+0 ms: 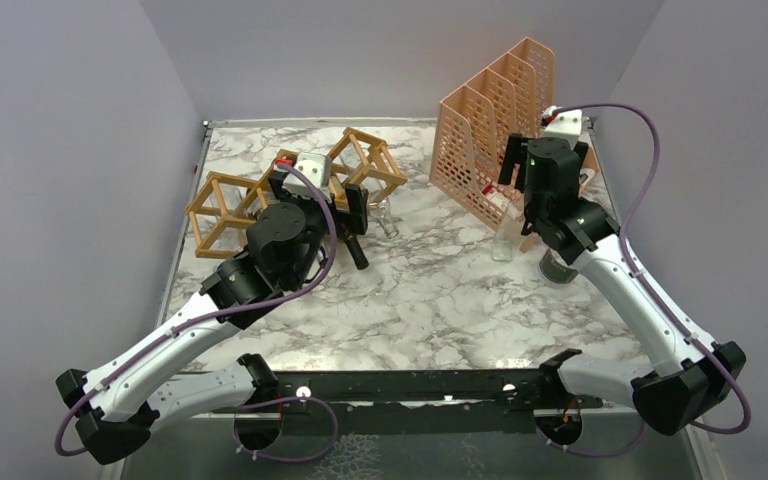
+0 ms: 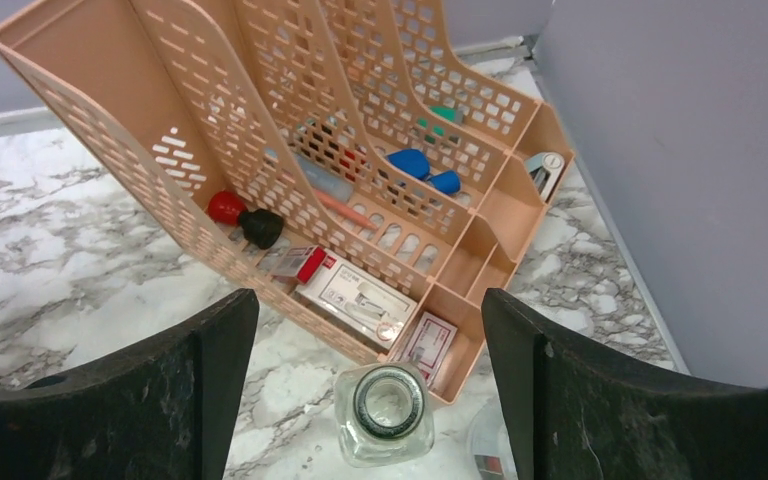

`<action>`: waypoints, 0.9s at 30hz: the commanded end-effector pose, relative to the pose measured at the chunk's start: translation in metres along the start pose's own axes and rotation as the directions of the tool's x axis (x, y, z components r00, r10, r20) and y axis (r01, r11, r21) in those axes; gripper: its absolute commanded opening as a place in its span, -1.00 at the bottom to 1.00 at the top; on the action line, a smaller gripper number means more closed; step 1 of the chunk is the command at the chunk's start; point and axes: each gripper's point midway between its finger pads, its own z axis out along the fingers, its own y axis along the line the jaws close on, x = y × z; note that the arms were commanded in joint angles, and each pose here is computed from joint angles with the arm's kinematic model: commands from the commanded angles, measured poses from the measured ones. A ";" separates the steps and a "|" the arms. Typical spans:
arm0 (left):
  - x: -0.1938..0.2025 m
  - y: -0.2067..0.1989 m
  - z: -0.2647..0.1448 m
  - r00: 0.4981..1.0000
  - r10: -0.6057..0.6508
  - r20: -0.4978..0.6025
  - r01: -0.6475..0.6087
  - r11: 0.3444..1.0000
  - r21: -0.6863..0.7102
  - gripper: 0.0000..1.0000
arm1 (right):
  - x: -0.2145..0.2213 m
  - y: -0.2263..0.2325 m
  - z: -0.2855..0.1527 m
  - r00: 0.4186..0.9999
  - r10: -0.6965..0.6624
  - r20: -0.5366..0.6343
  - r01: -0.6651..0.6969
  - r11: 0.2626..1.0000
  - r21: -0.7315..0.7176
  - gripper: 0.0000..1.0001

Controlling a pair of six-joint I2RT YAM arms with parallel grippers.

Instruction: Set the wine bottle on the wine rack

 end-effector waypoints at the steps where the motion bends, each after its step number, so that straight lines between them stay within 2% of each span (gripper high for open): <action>1: -0.003 -0.012 0.003 0.999 -0.034 0.016 0.033 0.998 0.052 0.97 | 0.038 0.015 0.011 0.994 0.005 -0.111 -0.012 0.998 -0.064 0.68; 6: 0.003 -0.016 0.005 1.000 -0.028 0.001 0.028 0.997 0.069 0.97 | 0.067 0.005 0.021 0.985 0.048 -0.163 -0.050 0.999 -0.013 0.58; 9: 0.007 -0.019 0.007 1.000 -0.021 -0.010 0.022 0.997 0.077 0.97 | 0.082 0.005 0.022 0.979 0.050 -0.200 -0.058 0.998 -0.037 0.47; 15: 0.012 -0.030 0.011 1.000 -0.008 -0.024 0.011 0.992 0.126 0.98 | 0.089 -0.001 0.018 0.975 0.054 -0.214 -0.064 0.997 -0.042 -0.02; 21: 0.022 -0.053 0.016 1.000 0.000 -0.027 0.007 0.972 0.236 0.98 | 0.070 -0.001 0.006 0.983 0.044 -0.177 -0.062 0.994 -0.094 -0.57; 24: 0.034 -0.073 0.021 0.999 0.015 -0.035 -0.003 0.948 0.320 0.98 | 0.057 0.008 -0.004 0.984 0.042 -0.170 -0.071 0.982 -0.173 -0.75; 27: 0.056 -0.094 0.028 0.998 0.025 -0.053 -0.001 0.913 0.407 0.98 | 0.047 0.020 -0.019 0.984 0.037 -0.174 -0.086 0.956 -0.282 -0.83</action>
